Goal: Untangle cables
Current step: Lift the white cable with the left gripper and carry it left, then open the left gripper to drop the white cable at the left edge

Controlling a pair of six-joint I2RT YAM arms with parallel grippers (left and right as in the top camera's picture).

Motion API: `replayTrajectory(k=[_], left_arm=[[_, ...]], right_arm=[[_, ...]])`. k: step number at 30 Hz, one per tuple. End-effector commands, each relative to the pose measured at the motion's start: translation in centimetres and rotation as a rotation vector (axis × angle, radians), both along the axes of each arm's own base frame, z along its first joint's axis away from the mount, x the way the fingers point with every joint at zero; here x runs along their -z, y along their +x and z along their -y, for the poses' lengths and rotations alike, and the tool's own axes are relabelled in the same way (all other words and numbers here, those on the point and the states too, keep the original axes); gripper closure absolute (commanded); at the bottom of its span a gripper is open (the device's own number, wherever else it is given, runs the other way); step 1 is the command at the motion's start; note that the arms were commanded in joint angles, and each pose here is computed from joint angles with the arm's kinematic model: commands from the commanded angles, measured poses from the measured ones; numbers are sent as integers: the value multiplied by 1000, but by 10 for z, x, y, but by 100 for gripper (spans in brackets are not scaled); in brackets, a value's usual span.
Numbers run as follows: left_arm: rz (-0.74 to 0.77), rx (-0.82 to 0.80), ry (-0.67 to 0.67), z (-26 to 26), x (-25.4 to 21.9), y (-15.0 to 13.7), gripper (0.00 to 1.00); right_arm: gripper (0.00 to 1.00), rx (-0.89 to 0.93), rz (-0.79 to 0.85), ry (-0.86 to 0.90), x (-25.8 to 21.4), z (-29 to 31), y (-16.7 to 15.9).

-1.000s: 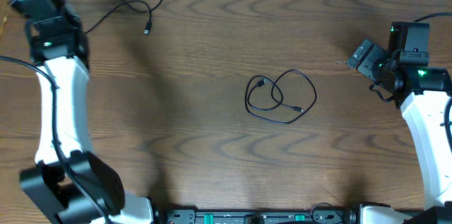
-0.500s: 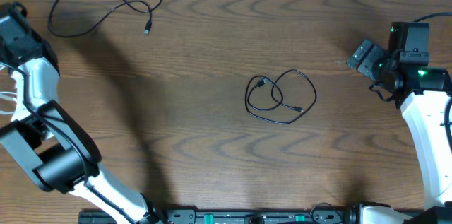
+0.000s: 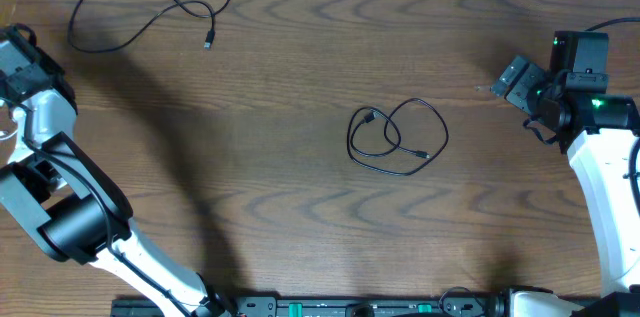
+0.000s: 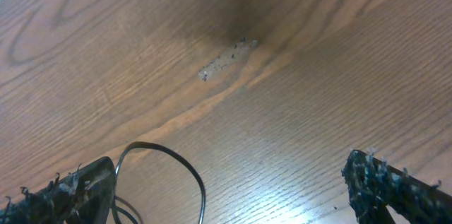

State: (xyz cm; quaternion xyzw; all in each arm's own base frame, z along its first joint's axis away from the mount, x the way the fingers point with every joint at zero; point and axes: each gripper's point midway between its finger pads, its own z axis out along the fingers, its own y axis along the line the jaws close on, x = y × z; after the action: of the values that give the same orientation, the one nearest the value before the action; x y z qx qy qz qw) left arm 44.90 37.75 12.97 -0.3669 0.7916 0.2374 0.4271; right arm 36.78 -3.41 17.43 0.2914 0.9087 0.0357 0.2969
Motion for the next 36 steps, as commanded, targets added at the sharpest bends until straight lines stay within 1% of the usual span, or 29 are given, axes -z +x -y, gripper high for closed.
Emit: replayTrajectory(k=[1, 4, 11, 14, 16, 18, 19, 21, 23, 24, 26, 27, 28, 36], left_arm=[[46, 185, -86, 24, 7, 23, 92], [97, 241, -142, 36, 5, 33, 92], [83, 262, -183, 43, 12, 31, 92], [109, 332, -225, 57, 10, 38, 92], [125, 334, -227, 57, 7, 40, 92], [134, 298, -218, 51, 5, 38, 91], [134, 260, -209, 45, 5, 35, 87], [112, 202, -178, 35, 6, 28, 83], [68, 111, -140, 20, 9, 14, 83], [53, 85, -133, 16, 10, 8, 78], [30, 54, -132, 10, 14, 0, 76], [19, 43, -138, 8, 16, -5, 71], [11, 31, -140, 5, 18, -9, 69], [-100, -136, -127, -27, 31, -60, 67]], right_arm=[[1, 5, 1, -11, -1, 2, 0], [1, 5, 1, -11, -1, 2, 0], [1, 5, 1, -11, -1, 2, 0], [1, 5, 1, -11, -1, 2, 0], [1, 5, 1, -11, -1, 2, 0], [1, 5, 1, -11, -1, 2, 0], [1, 5, 1, -11, -1, 2, 0], [1, 5, 1, -11, -1, 2, 0], [1, 5, 1, -11, -1, 2, 0], [1, 5, 1, -11, -1, 2, 0], [1, 5, 1, -11, -1, 2, 0], [1, 5, 1, -11, -1, 2, 0], [1, 5, 1, -11, -1, 2, 0], [1, 5, 1, -11, -1, 2, 0]])
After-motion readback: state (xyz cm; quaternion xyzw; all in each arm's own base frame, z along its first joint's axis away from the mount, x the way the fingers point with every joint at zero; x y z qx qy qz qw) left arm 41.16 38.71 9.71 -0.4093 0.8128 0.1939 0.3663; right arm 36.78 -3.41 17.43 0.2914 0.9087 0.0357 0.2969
